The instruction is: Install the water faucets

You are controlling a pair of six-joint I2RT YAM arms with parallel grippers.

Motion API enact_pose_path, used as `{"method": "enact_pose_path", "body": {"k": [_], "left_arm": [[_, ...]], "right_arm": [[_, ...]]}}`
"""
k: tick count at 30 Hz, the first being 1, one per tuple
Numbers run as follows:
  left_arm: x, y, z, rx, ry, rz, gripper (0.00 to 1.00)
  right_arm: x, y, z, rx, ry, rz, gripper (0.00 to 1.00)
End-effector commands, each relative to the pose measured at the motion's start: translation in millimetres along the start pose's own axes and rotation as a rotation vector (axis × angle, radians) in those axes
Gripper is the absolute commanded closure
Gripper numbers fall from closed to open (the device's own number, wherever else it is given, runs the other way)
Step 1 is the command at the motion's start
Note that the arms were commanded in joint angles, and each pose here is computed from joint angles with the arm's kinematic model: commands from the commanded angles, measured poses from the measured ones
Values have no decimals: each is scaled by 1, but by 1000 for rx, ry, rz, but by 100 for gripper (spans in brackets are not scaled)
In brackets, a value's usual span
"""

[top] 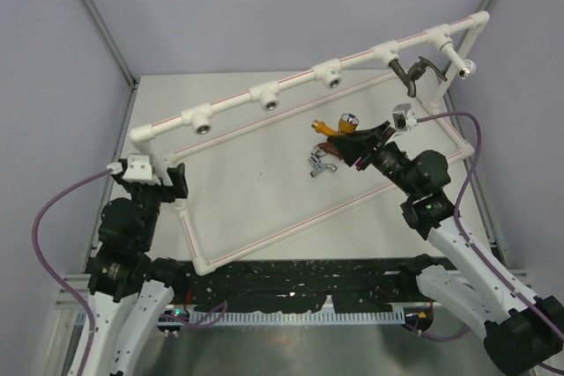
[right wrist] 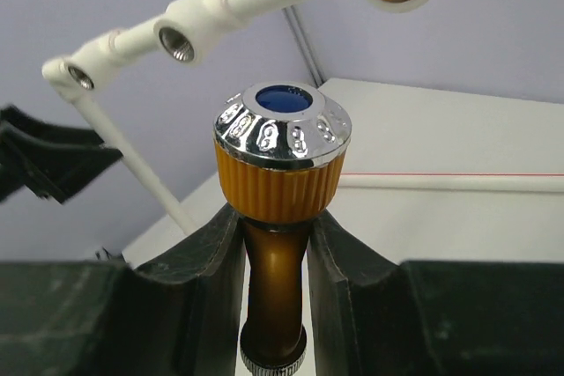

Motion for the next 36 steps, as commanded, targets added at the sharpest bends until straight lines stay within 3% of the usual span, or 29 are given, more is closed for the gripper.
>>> {"method": "enact_pose_path", "body": {"k": [1, 4, 8, 11, 15, 25, 29, 33, 36], "left_arm": [[-34, -14, 37, 83, -121, -191, 9], [-60, -27, 55, 171, -224, -323, 7], [-89, -77, 74, 233, -439, -650, 5], [-99, -113, 81, 172, -519, -887, 5], [-105, -137, 95, 73, -518, -1102, 5], [-104, -189, 97, 130, -481, -1335, 8], [-102, -194, 99, 140, -478, -1350, 19], [-102, -201, 97, 136, -449, -1382, 22], [-101, -207, 95, 138, -429, -1402, 30]], "right_arm": [[-7, 31, -9, -337, 111, 201, 95], [-9, 43, -17, -418, 165, 284, 95], [-13, 66, -35, -515, 228, 447, 95], [-12, 80, -51, -574, 268, 544, 95], [-12, 106, -71, -560, 336, 677, 95], [-6, 139, -97, -525, 347, 826, 95], [-7, 138, -103, -522, 363, 836, 95], [-8, 139, -104, -526, 364, 845, 95], [-9, 141, -106, -527, 364, 852, 95]]}}
Point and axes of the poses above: each gripper's point midway between its finger pads, its own x axis out along the fingers, its own y axis along the line the jaws close on, z = x × y, the point moved 1 cm from there along -x, back along the fingers, and after that the axes turned 14 degrees about x, right-handed, at the moved point
